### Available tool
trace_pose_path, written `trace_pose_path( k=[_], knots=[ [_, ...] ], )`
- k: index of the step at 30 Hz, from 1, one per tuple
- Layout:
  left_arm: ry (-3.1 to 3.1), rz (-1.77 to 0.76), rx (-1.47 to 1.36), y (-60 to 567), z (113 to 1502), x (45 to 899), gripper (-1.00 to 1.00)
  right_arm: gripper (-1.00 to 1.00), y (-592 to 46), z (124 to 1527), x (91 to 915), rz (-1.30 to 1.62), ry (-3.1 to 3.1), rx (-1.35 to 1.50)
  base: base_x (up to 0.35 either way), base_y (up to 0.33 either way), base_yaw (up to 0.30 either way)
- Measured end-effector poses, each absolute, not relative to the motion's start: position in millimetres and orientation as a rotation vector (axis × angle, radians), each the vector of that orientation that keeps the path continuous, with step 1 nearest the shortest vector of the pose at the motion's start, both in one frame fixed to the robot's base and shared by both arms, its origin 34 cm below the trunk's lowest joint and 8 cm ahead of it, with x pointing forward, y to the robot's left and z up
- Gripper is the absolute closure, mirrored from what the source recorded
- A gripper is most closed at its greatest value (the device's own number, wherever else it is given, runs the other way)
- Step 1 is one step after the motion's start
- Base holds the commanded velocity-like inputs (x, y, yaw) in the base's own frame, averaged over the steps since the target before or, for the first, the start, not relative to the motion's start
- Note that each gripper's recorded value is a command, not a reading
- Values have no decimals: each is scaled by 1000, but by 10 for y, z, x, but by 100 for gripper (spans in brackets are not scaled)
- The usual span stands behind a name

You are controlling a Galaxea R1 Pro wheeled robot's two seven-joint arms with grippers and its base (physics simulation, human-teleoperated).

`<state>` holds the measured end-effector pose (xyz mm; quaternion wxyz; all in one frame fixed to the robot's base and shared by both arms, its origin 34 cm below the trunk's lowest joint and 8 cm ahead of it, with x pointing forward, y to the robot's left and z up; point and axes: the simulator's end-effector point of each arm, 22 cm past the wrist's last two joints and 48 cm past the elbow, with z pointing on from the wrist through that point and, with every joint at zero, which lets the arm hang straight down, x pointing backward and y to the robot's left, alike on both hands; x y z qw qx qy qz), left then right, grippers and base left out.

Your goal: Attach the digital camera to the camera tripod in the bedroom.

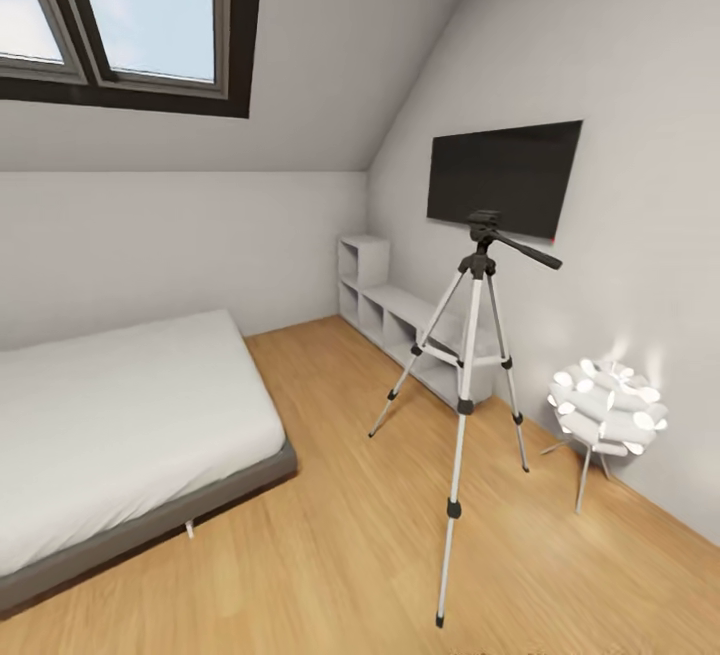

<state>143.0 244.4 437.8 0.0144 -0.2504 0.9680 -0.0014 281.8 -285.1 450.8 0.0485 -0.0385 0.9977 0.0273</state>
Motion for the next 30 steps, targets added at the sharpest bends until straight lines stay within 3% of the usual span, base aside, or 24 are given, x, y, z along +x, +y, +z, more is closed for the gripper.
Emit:
trace_pose_path(
  k=[30],
  knots=[
    [3012,1,-787,2467,4377,1425,-100,-100,-2851,4508,2819,83,3041,-117,4,3,-300]
  ],
)
